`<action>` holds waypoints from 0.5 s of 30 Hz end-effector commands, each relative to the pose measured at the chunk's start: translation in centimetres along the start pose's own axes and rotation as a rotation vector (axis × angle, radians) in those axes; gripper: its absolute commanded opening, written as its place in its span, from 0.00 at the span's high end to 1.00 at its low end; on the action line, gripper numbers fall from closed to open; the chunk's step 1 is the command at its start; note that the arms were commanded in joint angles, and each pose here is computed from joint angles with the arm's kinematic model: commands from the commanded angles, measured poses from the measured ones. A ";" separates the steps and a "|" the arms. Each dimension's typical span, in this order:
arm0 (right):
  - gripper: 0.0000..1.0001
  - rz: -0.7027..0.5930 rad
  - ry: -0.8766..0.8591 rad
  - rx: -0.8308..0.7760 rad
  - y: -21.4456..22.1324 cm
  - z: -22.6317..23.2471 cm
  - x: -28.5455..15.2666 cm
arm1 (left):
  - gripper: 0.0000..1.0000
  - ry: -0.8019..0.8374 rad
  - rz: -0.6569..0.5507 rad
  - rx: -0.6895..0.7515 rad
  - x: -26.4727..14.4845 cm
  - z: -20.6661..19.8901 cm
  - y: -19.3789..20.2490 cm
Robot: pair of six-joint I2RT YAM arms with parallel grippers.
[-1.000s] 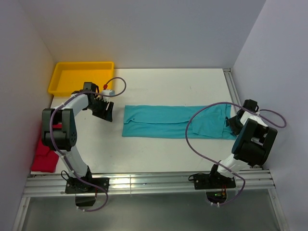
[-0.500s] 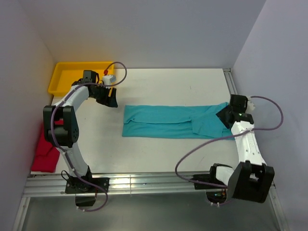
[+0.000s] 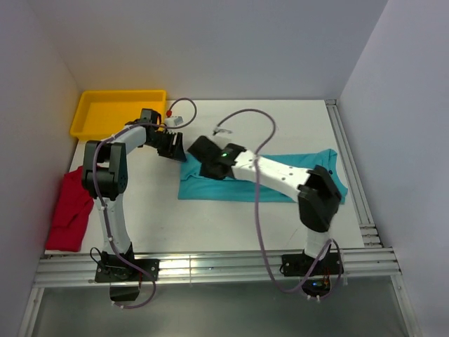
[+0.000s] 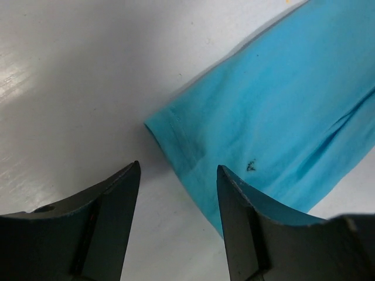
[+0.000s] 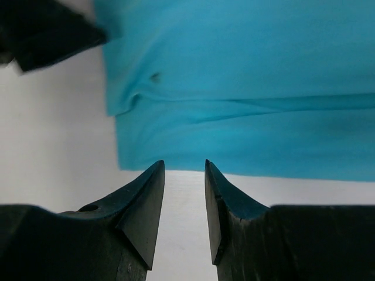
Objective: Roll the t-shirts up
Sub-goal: Roll the tshirt
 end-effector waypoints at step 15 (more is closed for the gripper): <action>0.61 0.022 0.036 -0.206 6.3 11.9 5.5 | 0.49 0.072 0.015 -0.043 2.4 0.5 -0.7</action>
Point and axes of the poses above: each gripper's point midway between its finger pads, its own x axis out along the fingers, its own z axis along the line the jaws close on, y = z × x, the point moved 5 cm from there along -x, back along the fingers, and after that the axes turned 12 degrees about -x, right-handed, at the moved point
